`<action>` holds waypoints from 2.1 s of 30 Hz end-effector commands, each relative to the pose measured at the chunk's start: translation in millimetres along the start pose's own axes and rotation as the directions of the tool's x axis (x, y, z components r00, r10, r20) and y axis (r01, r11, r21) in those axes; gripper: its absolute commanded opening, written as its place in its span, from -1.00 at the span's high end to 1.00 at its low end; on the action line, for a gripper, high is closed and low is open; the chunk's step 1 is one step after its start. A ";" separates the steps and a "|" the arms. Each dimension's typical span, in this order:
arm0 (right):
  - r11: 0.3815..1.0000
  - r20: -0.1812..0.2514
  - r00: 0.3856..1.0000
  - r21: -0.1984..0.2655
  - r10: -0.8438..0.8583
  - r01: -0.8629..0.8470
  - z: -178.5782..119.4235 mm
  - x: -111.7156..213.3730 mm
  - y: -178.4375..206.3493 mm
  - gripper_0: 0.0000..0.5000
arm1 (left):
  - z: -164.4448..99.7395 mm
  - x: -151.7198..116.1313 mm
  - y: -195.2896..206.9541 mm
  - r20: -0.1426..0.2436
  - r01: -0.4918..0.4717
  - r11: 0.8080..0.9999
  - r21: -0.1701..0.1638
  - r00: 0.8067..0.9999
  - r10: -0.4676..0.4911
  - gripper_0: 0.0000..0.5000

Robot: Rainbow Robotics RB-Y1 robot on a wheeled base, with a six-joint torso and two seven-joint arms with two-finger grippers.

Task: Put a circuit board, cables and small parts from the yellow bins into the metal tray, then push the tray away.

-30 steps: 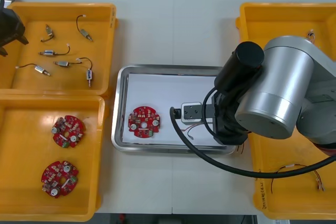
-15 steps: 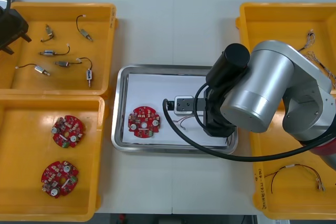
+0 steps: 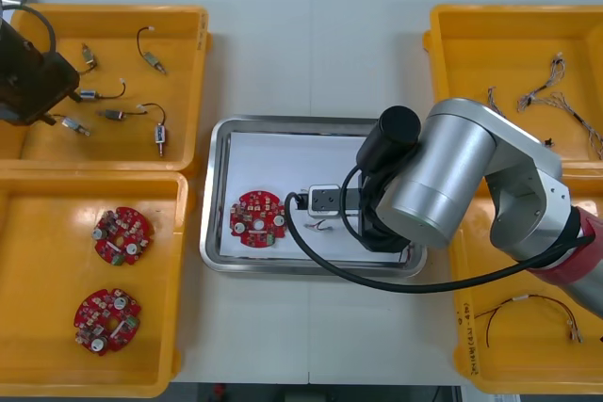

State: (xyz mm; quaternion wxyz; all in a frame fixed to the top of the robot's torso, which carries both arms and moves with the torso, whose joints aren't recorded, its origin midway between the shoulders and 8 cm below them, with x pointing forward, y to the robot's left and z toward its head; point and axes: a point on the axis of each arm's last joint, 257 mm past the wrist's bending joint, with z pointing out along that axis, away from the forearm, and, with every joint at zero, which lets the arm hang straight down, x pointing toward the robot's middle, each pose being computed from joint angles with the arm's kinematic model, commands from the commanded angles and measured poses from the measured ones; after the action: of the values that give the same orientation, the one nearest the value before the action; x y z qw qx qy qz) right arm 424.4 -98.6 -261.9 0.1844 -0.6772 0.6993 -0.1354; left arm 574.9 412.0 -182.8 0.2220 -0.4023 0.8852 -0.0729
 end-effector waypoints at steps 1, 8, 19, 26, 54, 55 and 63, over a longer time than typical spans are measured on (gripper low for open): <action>0.997 0.039 0.997 0.009 -0.071 0.071 -3.4 -23.9 -1.6 1.00 | -2.3 2.6 -22.3 0.018 0.004 1.000 0.006 1.000 -0.004 -1.00; 0.998 0.035 0.997 0.011 -0.069 0.069 -1.0 -24.3 -2.9 1.00 | 11.4 3.0 -16.2 0.025 0.008 1.000 -0.009 1.000 -0.008 -1.00; 0.998 0.039 0.998 0.024 -0.055 0.054 -4.2 -23.1 -10.3 -1.00 | 19.0 -5.1 -8.9 0.044 0.012 1.000 -0.011 0.999 -0.012 -1.00; 0.998 0.049 0.998 0.031 -0.048 0.046 -8.6 -23.5 -16.6 -1.00 | 29.2 -8.1 -7.5 0.065 -0.002 1.000 -0.007 0.998 0.003 -1.00; 0.975 0.117 0.985 0.165 0.127 -0.145 -123.8 1.5 -83.3 -1.00 | -42.9 -15.0 -17.9 0.053 -0.050 0.999 -0.012 0.997 0.051 1.00; 0.970 0.129 0.982 0.180 0.139 -0.161 -130.0 4.6 -88.9 -1.00 | -50.2 -15.1 -17.8 0.052 -0.056 0.998 -0.015 0.997 0.057 1.00; 0.929 0.174 0.957 0.252 0.230 -0.270 -164.4 40.9 -121.1 -1.00 | -85.7 1.8 -21.9 0.040 -0.142 0.989 -0.051 0.989 0.144 1.00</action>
State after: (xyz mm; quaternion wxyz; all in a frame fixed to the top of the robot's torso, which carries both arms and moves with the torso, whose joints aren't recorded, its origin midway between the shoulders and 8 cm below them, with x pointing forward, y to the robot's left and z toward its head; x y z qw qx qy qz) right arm 452.6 -139.7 -101.8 0.3069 -0.5751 0.7454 -0.1394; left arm 546.6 382.5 -149.6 0.1984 -0.3486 0.9155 -0.0318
